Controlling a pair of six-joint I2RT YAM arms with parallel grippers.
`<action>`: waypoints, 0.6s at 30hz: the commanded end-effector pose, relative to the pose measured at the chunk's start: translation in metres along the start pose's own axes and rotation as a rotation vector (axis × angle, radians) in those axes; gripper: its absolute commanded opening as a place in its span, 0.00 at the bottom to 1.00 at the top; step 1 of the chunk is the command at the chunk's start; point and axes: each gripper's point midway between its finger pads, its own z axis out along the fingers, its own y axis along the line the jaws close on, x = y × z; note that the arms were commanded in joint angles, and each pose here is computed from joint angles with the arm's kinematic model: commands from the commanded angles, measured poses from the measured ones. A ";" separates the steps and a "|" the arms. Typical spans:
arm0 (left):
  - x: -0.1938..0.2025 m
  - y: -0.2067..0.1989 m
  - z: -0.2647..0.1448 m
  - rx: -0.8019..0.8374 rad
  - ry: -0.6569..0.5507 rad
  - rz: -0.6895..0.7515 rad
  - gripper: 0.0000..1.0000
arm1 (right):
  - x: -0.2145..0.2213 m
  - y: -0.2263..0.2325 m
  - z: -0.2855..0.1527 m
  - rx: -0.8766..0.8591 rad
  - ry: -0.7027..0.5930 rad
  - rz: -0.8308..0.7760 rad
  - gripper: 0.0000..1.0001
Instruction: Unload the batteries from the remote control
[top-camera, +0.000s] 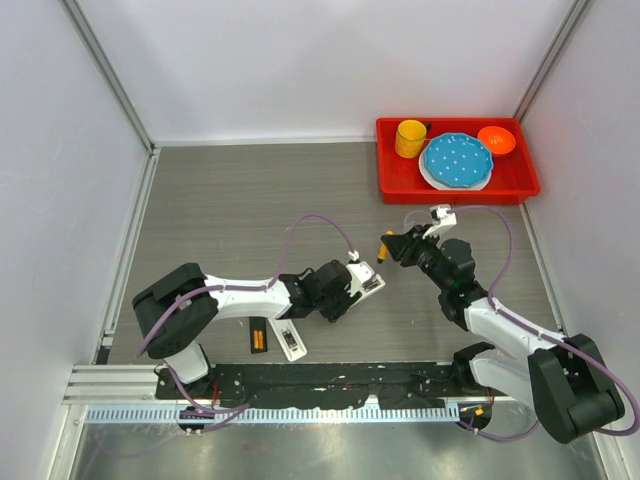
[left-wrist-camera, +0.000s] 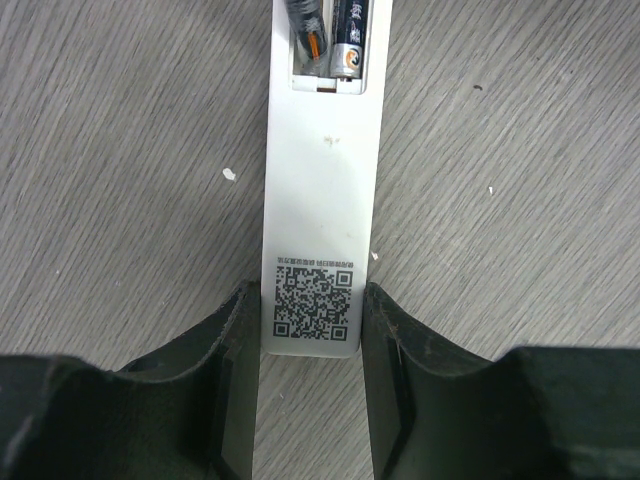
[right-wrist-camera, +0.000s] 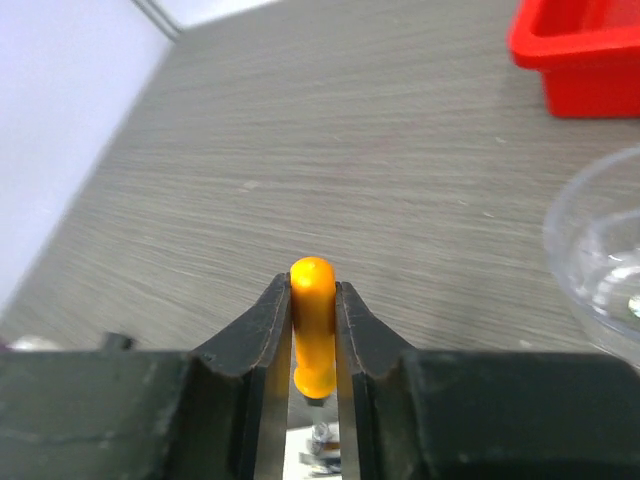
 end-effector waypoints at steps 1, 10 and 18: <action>0.027 -0.007 0.006 0.033 0.097 -0.001 0.00 | 0.002 0.049 -0.009 -0.187 0.089 0.099 0.01; 0.027 -0.005 0.006 0.026 0.098 -0.001 0.00 | 0.010 0.045 -0.007 -0.172 0.123 0.097 0.01; 0.027 -0.006 0.006 0.026 0.096 -0.001 0.00 | 0.008 0.039 -0.006 -0.130 0.116 0.093 0.01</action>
